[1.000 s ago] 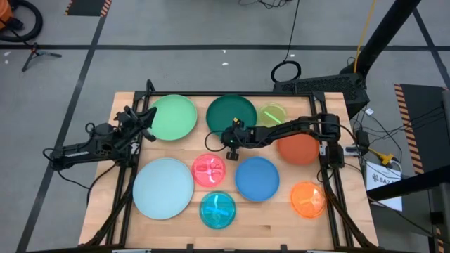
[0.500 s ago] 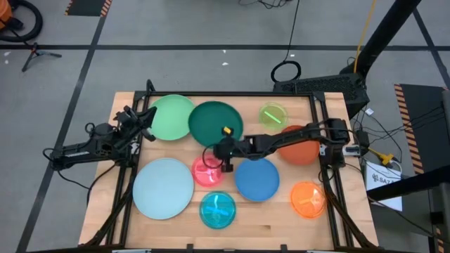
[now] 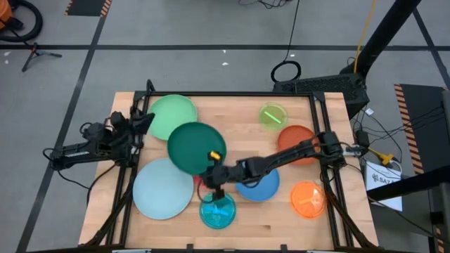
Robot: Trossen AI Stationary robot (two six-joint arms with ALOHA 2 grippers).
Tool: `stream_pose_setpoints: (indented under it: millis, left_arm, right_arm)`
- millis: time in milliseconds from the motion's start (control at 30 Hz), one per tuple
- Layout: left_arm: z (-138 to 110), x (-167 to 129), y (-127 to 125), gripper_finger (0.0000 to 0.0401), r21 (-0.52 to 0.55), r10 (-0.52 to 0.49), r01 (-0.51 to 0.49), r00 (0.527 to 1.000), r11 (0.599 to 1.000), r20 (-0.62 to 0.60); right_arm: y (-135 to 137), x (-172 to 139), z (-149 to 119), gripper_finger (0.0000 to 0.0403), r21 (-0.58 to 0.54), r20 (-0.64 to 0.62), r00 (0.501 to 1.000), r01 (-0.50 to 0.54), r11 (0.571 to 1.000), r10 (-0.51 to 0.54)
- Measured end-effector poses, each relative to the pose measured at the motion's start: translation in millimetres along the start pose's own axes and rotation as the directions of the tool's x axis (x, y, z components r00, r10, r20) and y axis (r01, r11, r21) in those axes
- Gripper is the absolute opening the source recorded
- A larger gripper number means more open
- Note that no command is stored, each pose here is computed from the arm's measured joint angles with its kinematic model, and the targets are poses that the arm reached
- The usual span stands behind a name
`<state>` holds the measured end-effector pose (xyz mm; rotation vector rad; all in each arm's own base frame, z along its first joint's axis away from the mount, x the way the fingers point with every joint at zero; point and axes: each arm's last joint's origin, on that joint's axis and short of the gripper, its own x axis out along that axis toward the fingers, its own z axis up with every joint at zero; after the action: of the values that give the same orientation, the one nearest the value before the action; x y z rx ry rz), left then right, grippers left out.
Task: Stack plastic plates
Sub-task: Stack the dark green plate on top of the gray plate
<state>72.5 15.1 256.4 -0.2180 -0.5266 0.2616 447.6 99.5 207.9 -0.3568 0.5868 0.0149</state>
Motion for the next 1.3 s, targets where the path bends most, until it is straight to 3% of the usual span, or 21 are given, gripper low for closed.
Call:
stream_pose_setpoints:
  millis: [133, 300, 500, 700, 967, 1300]
  left_arm:
    - [4, -1, -8, 0.0017, -0.085, -0.197, 0.198, 0.98, 0.976, 0.02]
    - [6, -3, -14, 0.0017, -0.152, -0.318, 0.319, 0.948, 0.936, 0.031]
    - [9, -4, -17, 0.0017, -0.164, -0.361, 0.365, 0.931, 0.916, 0.054]
    - [10, -4, -18, 0.0017, -0.145, -0.375, 0.382, 0.924, 0.913, 0.071]
    - [13, -5, -19, 0.0017, -0.128, -0.378, 0.388, 0.921, 0.913, 0.096]
    - [13, -5, -19, 0.0017, -0.127, -0.378, 0.389, 0.92, 0.912, 0.101]
  right_arm:
    - [17, 20, 15, 0.0002, -0.067, 0.013, 1.0, -0.019, 0.998, 0.02]
    - [28, 43, 30, 0.0002, -0.128, -0.061, 0.997, -0.055, 0.99, 0.048]
    - [32, 65, 45, 0.0001, -0.193, -0.06, 0.994, -0.102, 0.976, 0.092]
    - [39, 83, 44, 0.0001, -0.242, -0.041, 0.992, -0.129, 0.962, 0.123]
    - [47, 92, 36, 0.0002, -0.211, -0.036, 0.975, -0.22, 0.952, 0.218]
    - [46, 91, 38, 0.0053, -0.209, -0.024, 0.976, -0.218, 0.953, 0.218]
